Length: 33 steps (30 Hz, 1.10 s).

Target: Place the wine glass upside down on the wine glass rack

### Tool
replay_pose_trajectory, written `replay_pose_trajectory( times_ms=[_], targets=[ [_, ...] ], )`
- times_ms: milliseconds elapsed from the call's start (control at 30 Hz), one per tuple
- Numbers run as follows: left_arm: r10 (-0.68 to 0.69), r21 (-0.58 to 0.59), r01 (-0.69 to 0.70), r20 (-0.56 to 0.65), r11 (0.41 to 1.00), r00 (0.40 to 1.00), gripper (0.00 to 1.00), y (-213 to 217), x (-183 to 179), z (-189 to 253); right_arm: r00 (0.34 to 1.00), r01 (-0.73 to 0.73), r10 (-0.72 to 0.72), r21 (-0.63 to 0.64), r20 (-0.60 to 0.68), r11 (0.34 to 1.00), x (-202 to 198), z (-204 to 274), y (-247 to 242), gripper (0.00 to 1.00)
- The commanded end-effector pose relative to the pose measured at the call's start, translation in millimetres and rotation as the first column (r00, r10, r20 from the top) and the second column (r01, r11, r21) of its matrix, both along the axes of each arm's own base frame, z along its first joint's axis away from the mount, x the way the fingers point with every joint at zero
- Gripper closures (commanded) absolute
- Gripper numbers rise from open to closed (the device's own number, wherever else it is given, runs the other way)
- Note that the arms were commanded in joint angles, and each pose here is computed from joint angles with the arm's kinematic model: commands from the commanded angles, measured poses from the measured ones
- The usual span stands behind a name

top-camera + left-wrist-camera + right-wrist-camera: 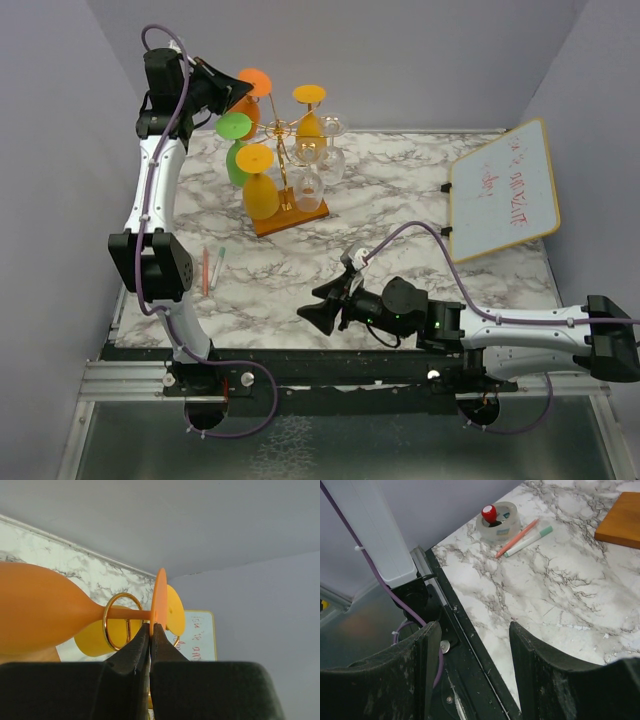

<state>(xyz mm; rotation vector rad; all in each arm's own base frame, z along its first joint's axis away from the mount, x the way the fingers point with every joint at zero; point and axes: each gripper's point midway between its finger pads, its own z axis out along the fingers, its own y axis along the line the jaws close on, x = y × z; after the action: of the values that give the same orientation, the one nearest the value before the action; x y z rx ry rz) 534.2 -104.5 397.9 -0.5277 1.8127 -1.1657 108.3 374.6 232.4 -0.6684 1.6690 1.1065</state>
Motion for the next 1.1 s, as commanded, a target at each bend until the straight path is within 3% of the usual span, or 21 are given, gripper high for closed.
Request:
replay_pose_trajectory(
  times_ms=[0, 167, 333, 700, 1067],
  targets=[
    [0.004, 0.036, -0.007, 0.070, 0.999, 0.998, 1.00, 13, -4, 17, 1.000, -0.009, 0.009, 0.007, 0.014, 1.000, -1, 6, 6, 0.39],
    [-0.025, 0.041, 0.022, 0.081, 0.999, 0.996, 1.00, 23, -10, 20, 1.000, -0.022, 0.022, 0.007, 0.013, 1.000, -2, 7, 9, 0.39],
    [-0.071, 0.067, 0.066, 0.075, 0.996, 0.995, 0.90, 24, -13, 16, 1.000, -0.015, 0.015, 0.006, 0.007, 1.000, -1, 5, 9, 0.39],
    [-0.105, 0.107, 0.100, 0.041, 0.989, 0.994, 0.82, 22, -21, 1, 1.000, -0.006, 0.006, 0.001, -0.003, 1.000, 1, 3, 14, 0.39],
    [-0.072, 0.155, 0.068, 0.022, 0.986, 0.997, 0.57, 33, -29, -1, 0.999, 0.032, -0.031, 0.005, -0.032, 0.999, 4, 2, 6, 0.39]
  ],
)
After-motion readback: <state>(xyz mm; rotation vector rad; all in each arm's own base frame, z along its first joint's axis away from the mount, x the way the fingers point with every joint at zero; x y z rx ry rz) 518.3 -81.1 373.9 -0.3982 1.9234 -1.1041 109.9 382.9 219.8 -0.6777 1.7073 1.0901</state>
